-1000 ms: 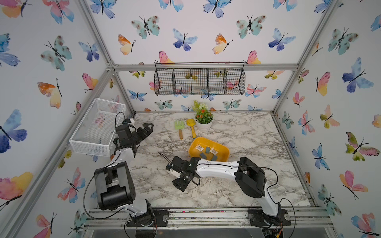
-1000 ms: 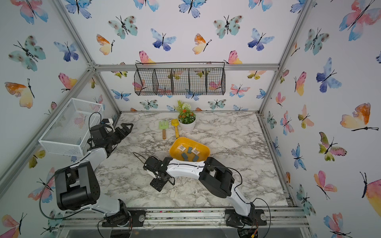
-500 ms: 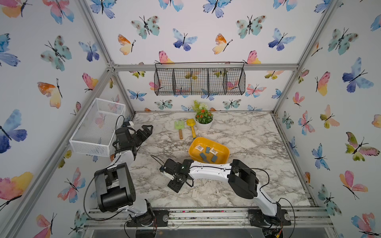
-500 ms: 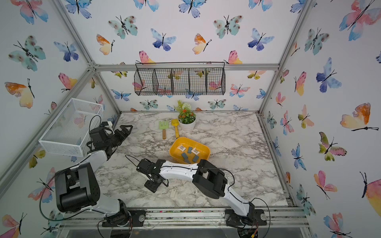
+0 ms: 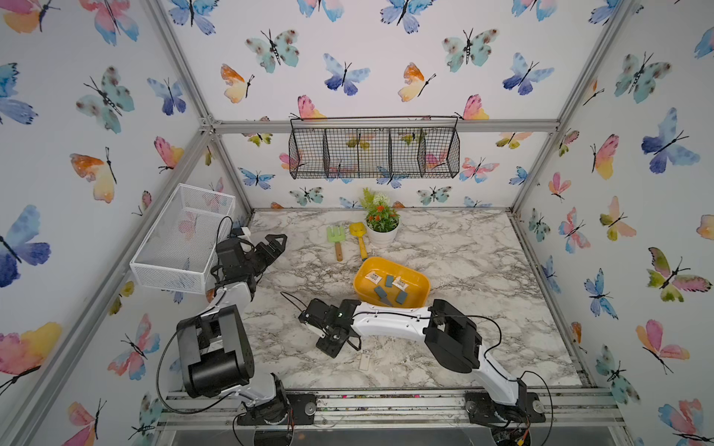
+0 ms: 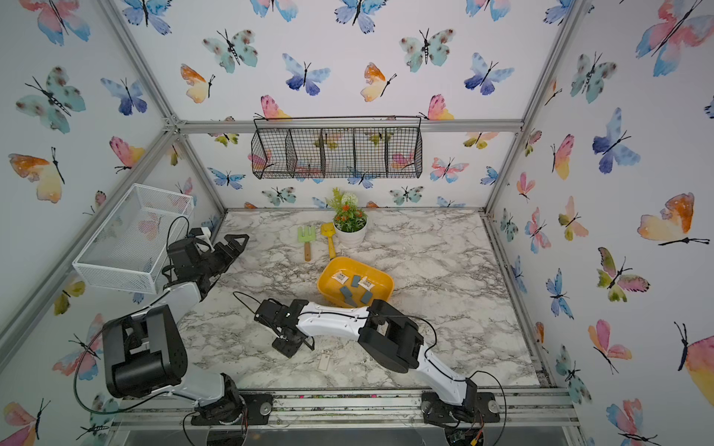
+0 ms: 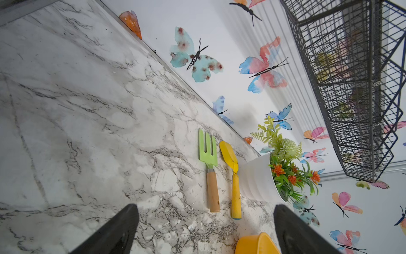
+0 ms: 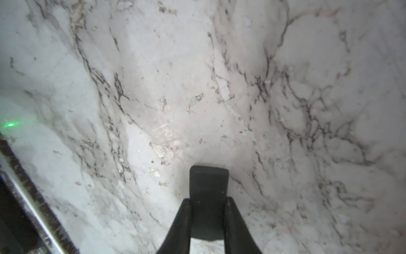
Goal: Put the eraser in the storage box
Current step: Pick up the eraser from the center of the board, then place the eraser in the storage box.
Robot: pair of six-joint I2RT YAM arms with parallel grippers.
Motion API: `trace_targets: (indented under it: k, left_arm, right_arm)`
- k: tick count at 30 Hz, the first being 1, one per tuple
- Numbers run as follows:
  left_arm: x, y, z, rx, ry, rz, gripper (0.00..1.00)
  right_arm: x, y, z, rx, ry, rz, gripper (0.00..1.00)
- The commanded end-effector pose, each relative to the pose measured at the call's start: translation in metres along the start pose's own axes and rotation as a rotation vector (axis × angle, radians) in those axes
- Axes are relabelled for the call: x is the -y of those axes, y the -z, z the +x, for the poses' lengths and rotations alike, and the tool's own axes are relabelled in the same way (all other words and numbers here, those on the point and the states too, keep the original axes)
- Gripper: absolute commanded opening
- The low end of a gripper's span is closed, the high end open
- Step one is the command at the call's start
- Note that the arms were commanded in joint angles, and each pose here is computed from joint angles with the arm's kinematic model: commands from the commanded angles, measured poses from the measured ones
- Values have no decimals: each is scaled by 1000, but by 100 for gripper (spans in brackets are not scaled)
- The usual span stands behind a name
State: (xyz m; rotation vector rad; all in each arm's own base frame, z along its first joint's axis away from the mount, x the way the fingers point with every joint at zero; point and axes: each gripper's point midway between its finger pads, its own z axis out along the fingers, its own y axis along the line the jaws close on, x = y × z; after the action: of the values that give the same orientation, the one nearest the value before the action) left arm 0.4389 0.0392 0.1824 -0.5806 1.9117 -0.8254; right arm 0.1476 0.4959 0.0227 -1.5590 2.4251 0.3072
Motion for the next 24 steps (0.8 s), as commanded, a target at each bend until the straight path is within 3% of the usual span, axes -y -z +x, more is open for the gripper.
trace_targets:
  k: [1,6,12,18,24]
  left_arm:
    - [-17,20,-36,106,8,-20,98]
    - [25,14,-31,55,-77,188,98]
    - [93,-10,2,-81,-250,395,98]
    - [152,-30,51,-201,-391,560,98]
    - [178,-56,98,-322,-464,592,98]
  right_arm:
    - [18,32,-9,35,-19,49,21]
    - [68,96,-40,179,-135,37,21]
    - [161,137,-39,241,-309,48,20]
    - [214,143,-36,257,-370,52,19]
    - [236,124,-32,237,-421,12,18]
